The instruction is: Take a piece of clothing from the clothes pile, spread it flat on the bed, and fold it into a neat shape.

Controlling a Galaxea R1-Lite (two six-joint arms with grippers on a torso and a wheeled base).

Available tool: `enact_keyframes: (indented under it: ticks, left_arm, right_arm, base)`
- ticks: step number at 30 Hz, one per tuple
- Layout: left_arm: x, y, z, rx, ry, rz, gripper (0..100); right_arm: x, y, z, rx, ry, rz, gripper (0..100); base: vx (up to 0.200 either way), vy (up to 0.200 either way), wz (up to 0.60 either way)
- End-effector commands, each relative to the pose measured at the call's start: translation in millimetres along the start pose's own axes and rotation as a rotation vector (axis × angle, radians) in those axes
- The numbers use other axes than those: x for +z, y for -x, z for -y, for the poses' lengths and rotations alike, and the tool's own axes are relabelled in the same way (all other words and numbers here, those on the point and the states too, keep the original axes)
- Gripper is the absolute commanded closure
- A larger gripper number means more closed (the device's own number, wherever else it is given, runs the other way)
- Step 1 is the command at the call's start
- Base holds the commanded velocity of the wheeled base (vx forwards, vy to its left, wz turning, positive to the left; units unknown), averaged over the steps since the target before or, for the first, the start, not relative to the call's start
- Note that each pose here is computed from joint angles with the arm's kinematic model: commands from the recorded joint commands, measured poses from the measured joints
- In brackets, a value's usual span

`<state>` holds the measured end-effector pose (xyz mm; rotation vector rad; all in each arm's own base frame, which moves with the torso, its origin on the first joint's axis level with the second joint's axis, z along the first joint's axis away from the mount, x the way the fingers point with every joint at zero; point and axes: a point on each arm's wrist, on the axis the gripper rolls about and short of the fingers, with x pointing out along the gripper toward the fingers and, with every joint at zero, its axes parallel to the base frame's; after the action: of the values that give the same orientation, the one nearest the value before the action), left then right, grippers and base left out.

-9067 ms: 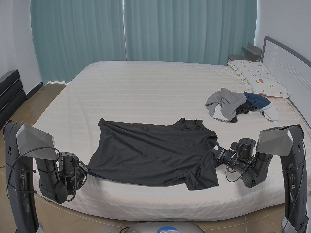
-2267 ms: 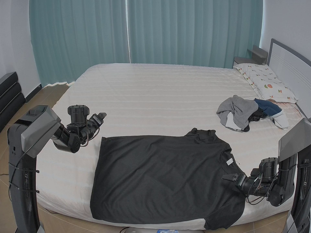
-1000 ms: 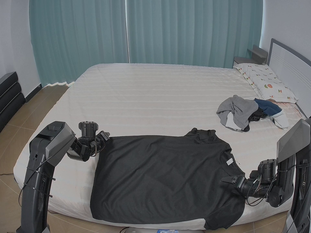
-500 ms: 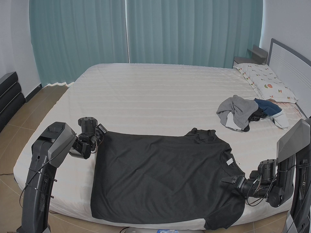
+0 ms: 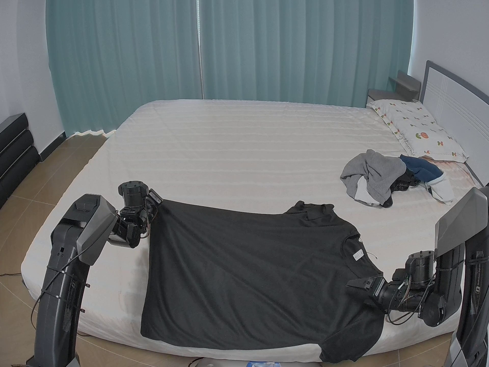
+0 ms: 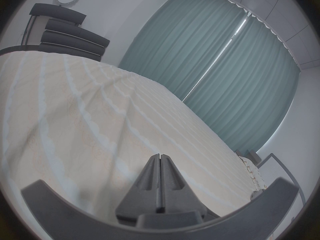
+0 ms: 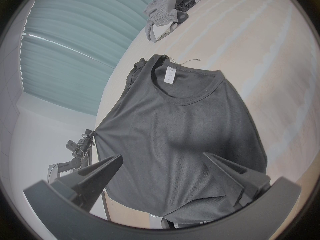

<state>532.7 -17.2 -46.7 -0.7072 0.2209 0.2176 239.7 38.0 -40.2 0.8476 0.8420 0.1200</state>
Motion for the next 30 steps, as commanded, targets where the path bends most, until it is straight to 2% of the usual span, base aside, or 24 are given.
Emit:
enact_keyframes:
  ticks: [1, 14, 17, 18, 25, 28, 30]
  left_arm:
    - [-0.1, -3.2, -3.4, 0.004, 0.002, 0.011, 100]
    - [-1.2, -5.6, -3.9, 0.007, 0.001, 0.011, 100]
    - [-2.8, -4.7, -4.5, 0.031, -0.006, -0.018, 100]
    - [-3.6, -4.5, -4.1, 0.032, -0.007, -0.021, 0]
    - [-14.4, 1.4, -9.8, 0.057, -0.012, -0.053, 0]
    - [2.9, 14.6, -0.2, 0.073, 0.025, -0.012, 0]
    - [8.2, 32.4, 2.6, 0.092, 0.075, -0.019, 0]
  right_arm:
    - [1.1, -0.2, -1.1, 0.012, 0.005, 0.011, 0]
    - [0.8, -0.3, -1.3, 0.012, 0.006, 0.01, 0]
    - [0.6, 0.0, -1.2, 0.011, 0.006, 0.009, 0]
    - [0.6, 0.0, -1.2, 0.011, 0.006, 0.009, 0]
    - [0.4, -0.2, -1.4, 0.011, 0.007, 0.009, 0]
    - [0.2, -0.3, -1.1, 0.01, 0.006, 0.008, 0]
    - [0.2, 0.0, -0.7, 0.009, 0.005, 0.007, 0]
  base:
    - [0.0, 0.0, 0.0]
    - [0.0, 0.0, 0.0]
    - [0.0, 0.0, 0.0]
    - [0.0, 0.0, 0.0]
    - [0.0, 0.0, 0.0]
    - [0.0, 0.0, 0.0]
    - [0.0, 0.0, 0.0]
